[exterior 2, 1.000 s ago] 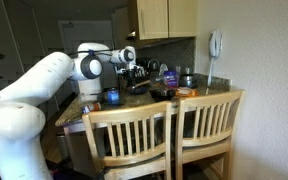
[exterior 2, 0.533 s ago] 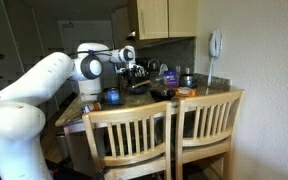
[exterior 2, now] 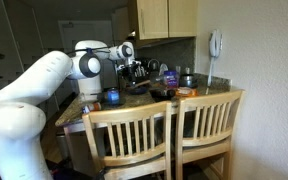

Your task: Pick up the spoon and put it on the counter

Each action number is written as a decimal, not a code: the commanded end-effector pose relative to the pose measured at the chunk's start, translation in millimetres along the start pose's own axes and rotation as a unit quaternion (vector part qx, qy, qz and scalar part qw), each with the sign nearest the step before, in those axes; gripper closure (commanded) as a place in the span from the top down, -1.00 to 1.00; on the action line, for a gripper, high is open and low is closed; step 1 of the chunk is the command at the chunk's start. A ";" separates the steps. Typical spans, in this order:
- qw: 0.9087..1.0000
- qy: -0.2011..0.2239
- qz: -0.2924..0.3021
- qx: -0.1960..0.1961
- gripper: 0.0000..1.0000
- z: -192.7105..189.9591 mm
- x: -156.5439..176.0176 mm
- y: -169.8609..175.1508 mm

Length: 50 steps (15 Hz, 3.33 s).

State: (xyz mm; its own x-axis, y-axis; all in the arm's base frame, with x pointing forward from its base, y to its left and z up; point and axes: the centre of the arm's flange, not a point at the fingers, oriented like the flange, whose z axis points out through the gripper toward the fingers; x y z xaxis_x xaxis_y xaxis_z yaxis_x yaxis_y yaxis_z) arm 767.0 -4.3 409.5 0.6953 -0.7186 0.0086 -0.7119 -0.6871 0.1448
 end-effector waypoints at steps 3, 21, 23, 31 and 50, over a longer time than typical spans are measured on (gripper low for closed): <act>0.998 -0.012 0.000 0.063 1.00 6.5 23.3 -28.3; 0.996 -0.055 0.032 0.062 -0.63 12.8 16.9 -0.8; 0.996 -0.054 0.034 0.063 -0.78 11.7 17.1 -0.8; 0.993 0.000 0.062 0.101 -0.80 -15.6 -0.9 8.9; 0.960 -0.240 -0.128 -0.061 -0.80 -115.5 -70.2 123.6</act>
State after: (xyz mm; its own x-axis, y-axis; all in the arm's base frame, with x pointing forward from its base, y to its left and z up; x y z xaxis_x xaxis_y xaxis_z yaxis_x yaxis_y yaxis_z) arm 664.2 -25.5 540.0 0.7146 -0.5653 -0.4121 -0.5467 -0.8188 0.1751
